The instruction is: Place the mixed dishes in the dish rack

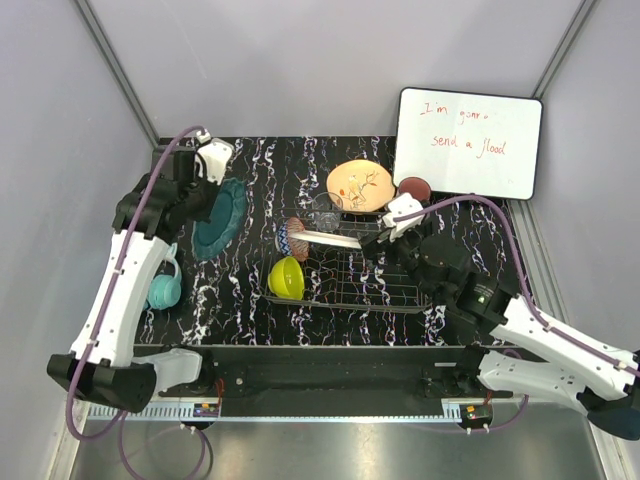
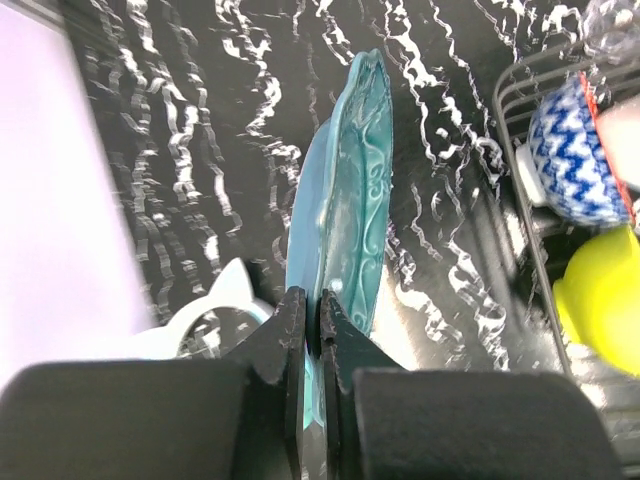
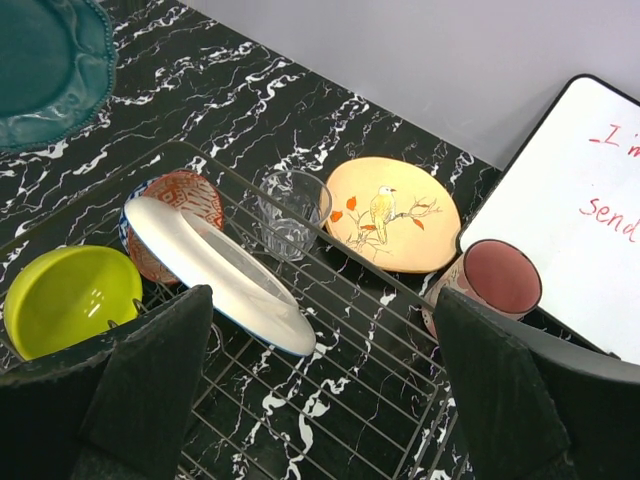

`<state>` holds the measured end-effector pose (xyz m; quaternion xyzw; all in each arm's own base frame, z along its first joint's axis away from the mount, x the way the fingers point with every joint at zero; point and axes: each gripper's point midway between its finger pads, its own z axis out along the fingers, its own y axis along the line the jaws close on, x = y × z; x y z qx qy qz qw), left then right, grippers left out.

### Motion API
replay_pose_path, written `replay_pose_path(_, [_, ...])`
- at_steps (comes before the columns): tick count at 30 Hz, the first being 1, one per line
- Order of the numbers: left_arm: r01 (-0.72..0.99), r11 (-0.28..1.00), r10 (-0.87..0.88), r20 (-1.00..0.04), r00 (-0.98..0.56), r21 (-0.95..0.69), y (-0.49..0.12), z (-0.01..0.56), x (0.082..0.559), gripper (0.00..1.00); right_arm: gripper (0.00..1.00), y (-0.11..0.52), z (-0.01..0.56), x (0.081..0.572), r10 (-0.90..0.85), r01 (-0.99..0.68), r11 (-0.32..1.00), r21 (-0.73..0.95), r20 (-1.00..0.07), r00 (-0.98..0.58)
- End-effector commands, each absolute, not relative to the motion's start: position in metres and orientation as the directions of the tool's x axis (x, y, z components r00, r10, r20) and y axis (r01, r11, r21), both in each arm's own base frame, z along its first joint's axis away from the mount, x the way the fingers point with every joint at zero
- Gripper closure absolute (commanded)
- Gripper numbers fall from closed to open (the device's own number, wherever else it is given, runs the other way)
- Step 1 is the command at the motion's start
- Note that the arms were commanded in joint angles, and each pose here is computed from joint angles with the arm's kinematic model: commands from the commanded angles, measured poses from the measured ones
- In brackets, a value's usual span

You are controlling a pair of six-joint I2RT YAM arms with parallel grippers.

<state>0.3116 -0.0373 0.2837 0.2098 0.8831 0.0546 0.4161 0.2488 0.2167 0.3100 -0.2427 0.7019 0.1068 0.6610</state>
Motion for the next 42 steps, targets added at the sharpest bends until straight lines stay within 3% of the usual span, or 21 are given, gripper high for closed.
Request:
replay_pose_path(1, [0.267, 0.856, 0.516, -0.773, -0.370, 0.444, -0.032, 0.369, 0.296, 1.00, 0.01, 0.208, 0.330, 0.247, -0.141, -0.459, 0.877, -0.144, -0.989, 0.043])
replay_pose_path(15, [0.388, 0.702, 0.705, -0.660, -0.260, 0.597, -0.060, 0.413, 0.238, 1.00, 0.04, 0.168, 0.342, 0.234, -0.083, -0.378, 0.921, -0.090, -0.996, 0.034])
replay_pose_path(18, [0.453, 0.618, 0.775, -0.597, -0.208, 0.643, -0.075, 0.413, 0.229, 1.00, 0.04, 0.162, 0.344, 0.231, -0.078, -0.368, 0.926, -0.085, -0.996, 0.033])
replay_pose_path(23, [0.500, 0.351, 0.915, -0.404, -0.002, 0.792, -0.115, 0.410, 0.208, 1.00, 0.04, 0.152, 0.345, 0.230, -0.078, -0.339, 0.937, -0.083, -0.997, 0.028])
replay_pose_path(29, [0.529, 0.162, 0.937, -0.298, 0.183, 0.833, -0.159, 0.402, 0.183, 1.00, 0.04, 0.151, 0.341, 0.232, -0.091, -0.323, 0.942, -0.090, -0.996, 0.011])
replay_pose_path(42, [0.573, 0.058, 0.917, -0.269, 0.293, 0.818, -0.212, 0.389, 0.163, 1.00, 0.04, 0.150, 0.337, 0.234, -0.110, -0.315, 0.943, -0.107, -0.994, 0.006])
